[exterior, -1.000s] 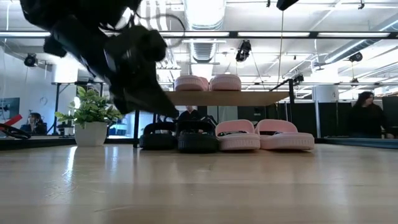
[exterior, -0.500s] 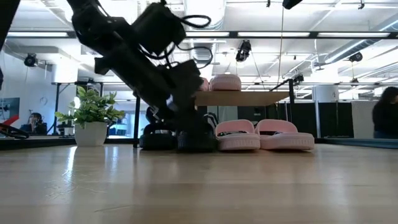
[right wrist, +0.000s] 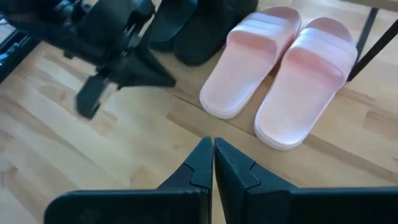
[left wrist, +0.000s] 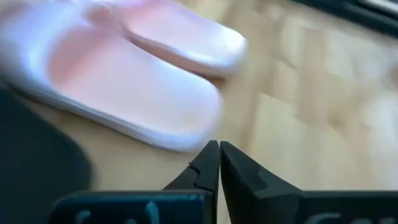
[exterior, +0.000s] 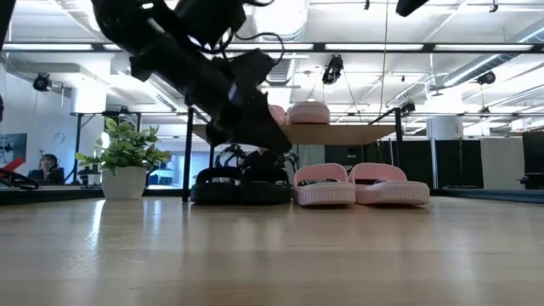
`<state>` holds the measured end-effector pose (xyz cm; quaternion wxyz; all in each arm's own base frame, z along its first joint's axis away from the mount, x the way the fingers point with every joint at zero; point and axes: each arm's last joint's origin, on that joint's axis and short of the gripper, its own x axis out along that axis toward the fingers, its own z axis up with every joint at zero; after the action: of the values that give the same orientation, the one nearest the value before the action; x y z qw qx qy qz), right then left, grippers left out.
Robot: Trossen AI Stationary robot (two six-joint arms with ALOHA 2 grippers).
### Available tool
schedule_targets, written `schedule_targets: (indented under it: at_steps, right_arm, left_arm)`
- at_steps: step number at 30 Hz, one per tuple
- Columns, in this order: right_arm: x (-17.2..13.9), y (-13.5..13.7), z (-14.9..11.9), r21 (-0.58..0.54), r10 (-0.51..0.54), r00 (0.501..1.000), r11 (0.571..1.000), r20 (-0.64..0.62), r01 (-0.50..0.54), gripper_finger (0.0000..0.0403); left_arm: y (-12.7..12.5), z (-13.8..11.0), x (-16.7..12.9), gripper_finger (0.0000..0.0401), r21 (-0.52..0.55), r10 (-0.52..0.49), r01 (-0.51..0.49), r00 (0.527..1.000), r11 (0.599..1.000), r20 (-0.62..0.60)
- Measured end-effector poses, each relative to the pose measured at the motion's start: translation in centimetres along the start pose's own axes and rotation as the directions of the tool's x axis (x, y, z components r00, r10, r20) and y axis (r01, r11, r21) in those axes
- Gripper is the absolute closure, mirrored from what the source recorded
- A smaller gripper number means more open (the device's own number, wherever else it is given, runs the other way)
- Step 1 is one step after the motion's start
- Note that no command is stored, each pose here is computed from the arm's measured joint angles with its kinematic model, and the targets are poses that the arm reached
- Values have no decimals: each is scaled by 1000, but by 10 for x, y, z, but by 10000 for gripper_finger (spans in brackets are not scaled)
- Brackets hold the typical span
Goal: Pick and place slides into the shelf
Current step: Move the pair of slides from the middle of the table to under the shelf
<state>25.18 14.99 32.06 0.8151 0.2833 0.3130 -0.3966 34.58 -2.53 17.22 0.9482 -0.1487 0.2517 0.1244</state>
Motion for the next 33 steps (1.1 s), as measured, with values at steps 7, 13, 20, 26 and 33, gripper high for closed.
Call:
schedule_targets:
  at_steps: [7,13,20,26,33]
  right_arm:
    - [-3,-1,-10,27,11,998,1000,-58,-9,394]
    - [22,2,-38,57,52,973,998,-226,-40,394]
    - [73,-2,-56,285,215,948,947,-233,-145,394]
    - [121,-10,-51,384,280,944,902,-176,-196,394]
    - [156,-28,-42,341,195,950,934,-246,-103,394]
  left_arm:
    - [-24,-16,-2,401,47,-99,102,993,994,-64]
    - [-42,-14,-39,401,89,-125,137,984,987,-130]
    - [-44,-34,-105,401,85,-109,125,978,988,-176]
    - [-34,-49,-152,401,-15,-159,158,985,987,-73]
    - [-21,-48,-177,401,-45,-216,216,976,975,0]
